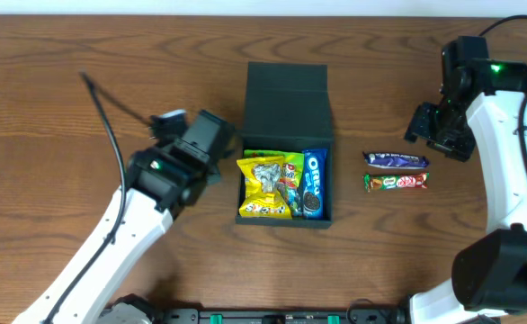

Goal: Pack container
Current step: 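Grasp the yellow Mentos tube and place it in the box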

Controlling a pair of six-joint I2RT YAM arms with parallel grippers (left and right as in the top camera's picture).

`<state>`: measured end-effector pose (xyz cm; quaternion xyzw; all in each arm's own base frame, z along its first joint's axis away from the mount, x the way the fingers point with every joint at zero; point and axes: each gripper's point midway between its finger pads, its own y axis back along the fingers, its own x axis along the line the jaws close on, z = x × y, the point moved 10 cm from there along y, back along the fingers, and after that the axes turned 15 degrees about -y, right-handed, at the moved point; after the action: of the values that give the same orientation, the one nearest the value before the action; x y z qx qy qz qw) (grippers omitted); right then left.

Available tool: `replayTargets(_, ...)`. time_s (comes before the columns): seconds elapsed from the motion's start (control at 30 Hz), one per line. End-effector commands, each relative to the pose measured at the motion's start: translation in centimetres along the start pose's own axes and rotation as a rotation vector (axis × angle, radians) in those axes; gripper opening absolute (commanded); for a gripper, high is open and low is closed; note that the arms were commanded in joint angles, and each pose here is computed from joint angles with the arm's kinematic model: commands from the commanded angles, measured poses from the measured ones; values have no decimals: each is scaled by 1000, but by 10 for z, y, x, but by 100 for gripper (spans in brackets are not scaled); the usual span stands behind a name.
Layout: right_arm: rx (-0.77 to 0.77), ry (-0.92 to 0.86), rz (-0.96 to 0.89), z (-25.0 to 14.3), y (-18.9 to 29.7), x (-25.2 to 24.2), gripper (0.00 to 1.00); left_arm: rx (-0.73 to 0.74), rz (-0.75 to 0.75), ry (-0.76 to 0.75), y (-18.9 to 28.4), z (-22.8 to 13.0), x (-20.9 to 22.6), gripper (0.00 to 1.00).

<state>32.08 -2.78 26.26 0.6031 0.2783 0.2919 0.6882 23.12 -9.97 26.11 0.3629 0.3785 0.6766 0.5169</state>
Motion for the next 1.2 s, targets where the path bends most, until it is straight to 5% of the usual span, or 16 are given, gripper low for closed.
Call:
replayTargets(0.0,0,5,-4,3,-1,0,66,108,58,178,-36,-11,9,95)
replayTargets(0.27,1,5,-5,3,-1,-1,66,269,-13,341,-114,-28,24,95)
replayTargets(0.6,1,5,-5,3,-1,-1,67,302,-47,339,-160,-26,7,97)
replayTargets(0.97,-16,41,7,5,-2,1,67,266,-131,130,-157,-11,0,7)
replayTargets(1.17,-29,42,17,7,-2,3,68,69,-186,-82,-84,48,-5,6)
